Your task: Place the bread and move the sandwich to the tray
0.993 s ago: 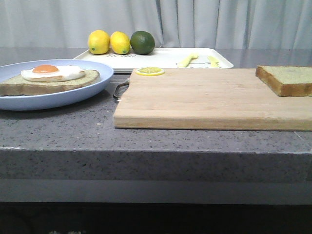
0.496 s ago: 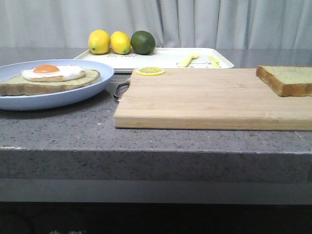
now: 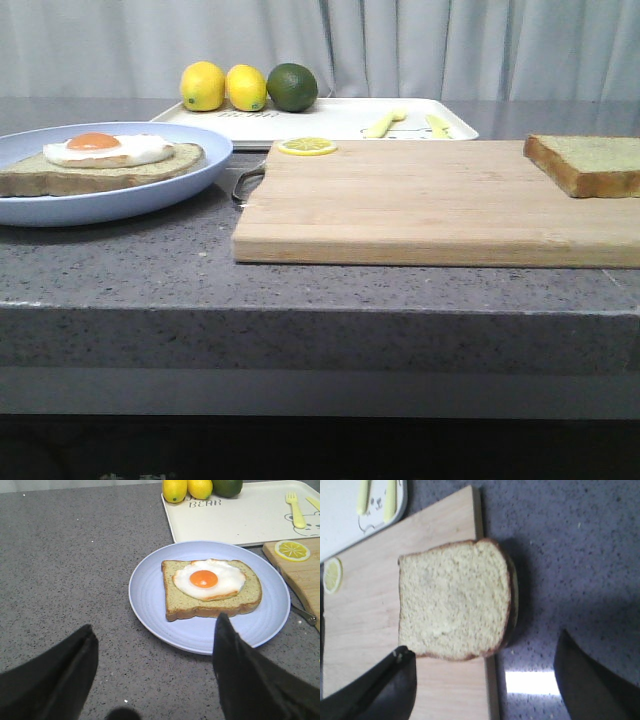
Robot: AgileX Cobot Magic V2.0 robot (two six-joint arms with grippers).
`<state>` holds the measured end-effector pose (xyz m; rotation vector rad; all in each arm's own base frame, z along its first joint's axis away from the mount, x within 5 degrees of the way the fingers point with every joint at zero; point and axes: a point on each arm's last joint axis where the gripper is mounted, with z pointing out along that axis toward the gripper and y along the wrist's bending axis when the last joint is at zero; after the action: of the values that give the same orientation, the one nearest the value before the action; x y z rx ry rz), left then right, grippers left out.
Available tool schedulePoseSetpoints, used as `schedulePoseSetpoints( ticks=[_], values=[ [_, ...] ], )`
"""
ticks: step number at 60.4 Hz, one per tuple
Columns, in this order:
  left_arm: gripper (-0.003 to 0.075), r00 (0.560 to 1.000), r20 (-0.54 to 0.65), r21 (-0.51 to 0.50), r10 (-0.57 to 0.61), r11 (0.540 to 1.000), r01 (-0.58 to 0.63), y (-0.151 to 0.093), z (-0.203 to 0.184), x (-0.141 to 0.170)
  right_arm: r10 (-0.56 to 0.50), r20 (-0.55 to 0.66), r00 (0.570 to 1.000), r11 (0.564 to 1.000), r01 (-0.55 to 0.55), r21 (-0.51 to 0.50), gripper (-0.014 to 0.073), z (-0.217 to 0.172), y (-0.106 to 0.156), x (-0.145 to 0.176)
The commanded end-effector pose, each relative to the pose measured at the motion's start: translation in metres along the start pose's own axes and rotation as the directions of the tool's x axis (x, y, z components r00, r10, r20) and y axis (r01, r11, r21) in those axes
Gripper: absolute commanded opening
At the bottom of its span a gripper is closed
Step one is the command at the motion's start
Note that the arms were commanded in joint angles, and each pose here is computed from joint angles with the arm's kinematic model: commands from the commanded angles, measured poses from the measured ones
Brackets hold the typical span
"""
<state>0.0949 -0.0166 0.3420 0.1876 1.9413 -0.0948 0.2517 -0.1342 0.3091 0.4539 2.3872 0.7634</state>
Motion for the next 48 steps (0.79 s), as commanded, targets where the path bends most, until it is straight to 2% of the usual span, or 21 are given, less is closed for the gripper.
schedulePoseSetpoints(
  ticks=[1, 17, 43, 48],
  values=[
    [0.0483, 0.995, 0.101, 0.009, -0.001, 1.000, 0.000, -0.001, -0.002, -0.015, -0.004, 0.004, 1.000, 0.984, 0.004, -0.178, 0.0580, -0.002, 0.007, -0.008],
    [0.0483, 0.995, 0.101, 0.009, -0.001, 1.000, 0.000, -0.001, -0.002, -0.015, 0.027, -0.099, 0.995, 0.970, -0.050, -0.236, 0.0580, 0.040, -0.014, -0.012],
    [0.0483, 0.995, 0.101, 0.002, 0.009, 1.000, -0.010, 0.000, -0.002, -0.015, -0.021, -0.224, 0.974, 0.957, -0.045, -0.286, 0.0580, 0.083, -0.004, -0.006],
    [0.0483, 0.995, 0.101, 0.002, 0.009, 1.000, -0.010, 0.000, -0.002, -0.015, -0.031, -0.223, 0.974, 0.956, -0.036, -0.290, 0.0549, 0.084, -0.003, -0.006]
  ],
)
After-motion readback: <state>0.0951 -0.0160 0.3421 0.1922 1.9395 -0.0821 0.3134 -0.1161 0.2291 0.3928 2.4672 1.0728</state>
